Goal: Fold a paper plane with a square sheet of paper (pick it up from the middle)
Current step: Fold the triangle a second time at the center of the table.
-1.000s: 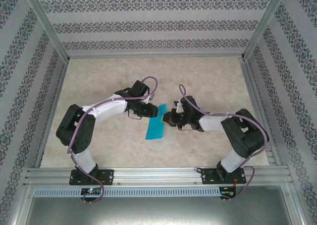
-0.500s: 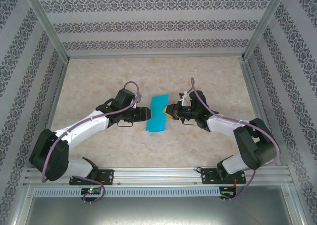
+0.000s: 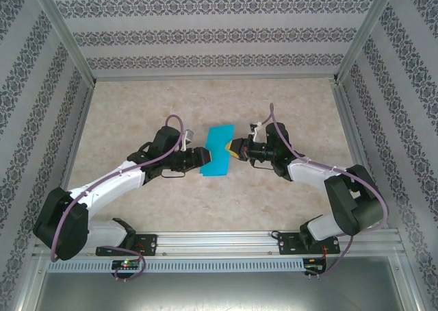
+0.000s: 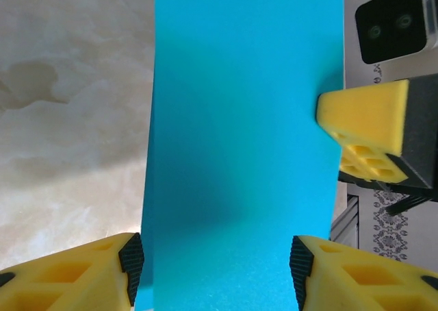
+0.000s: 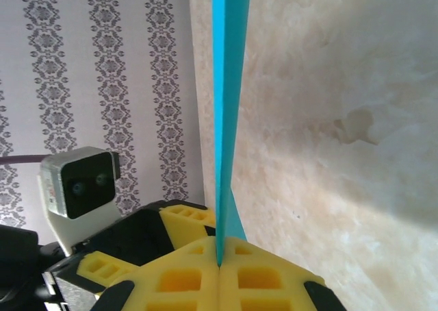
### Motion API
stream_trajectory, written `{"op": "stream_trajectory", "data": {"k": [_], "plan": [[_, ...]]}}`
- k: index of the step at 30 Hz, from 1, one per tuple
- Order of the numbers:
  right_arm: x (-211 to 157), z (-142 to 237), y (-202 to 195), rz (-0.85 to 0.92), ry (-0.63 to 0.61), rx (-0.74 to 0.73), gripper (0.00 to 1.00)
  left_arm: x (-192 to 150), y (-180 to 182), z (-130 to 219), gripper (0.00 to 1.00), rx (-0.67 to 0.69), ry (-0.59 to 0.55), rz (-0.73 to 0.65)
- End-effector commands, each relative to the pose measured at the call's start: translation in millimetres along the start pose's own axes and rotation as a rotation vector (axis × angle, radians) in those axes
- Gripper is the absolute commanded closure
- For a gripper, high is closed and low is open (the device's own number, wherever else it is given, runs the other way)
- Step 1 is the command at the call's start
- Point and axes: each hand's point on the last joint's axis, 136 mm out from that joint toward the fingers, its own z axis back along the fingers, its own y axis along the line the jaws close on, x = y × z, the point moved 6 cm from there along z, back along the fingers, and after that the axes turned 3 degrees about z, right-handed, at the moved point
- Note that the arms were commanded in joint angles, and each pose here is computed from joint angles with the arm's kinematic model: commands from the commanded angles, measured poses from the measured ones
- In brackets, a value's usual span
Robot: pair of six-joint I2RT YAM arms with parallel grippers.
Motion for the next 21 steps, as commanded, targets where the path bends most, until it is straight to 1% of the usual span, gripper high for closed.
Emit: {"op": "stream_trajectory", "data": {"k": [1, 6, 9, 14, 19, 21], "plan": [[6.0, 6.0, 21.1, 0.039, -0.013, 0.074, 1.00, 2.1, -1.9, 5.6, 0.38, -0.006, -0.011, -0.010], [6.4, 6.5, 22.7, 0.036, -0.019, 0.084, 1.00, 4.4, -12.7, 5.1, 0.42, -0.075, -0.004, 0.007], [6.4, 6.3, 24.0, 0.039, -0.019, 0.086, 1.00, 4.6, -17.4, 6.3, 0.48, -0.102, 0.002, 0.011], [5.1, 6.0, 17.7, 0.038, -0.015, 0.067, 1.00, 4.6, -20.5, 12.7, 0.57, -0.077, 0.007, -0.016], [3.1, 5.9, 11.2, 0.040, -0.009, 0.045, 1.00, 3.5, -18.5, 16.0, 0.62, -0.048, 0.008, -0.030], [2.4, 5.0, 8.9, 0.038, -0.005, 0.044, 1.00, 3.6, -16.8, 15.5, 0.67, -0.042, 0.010, -0.029]]}}
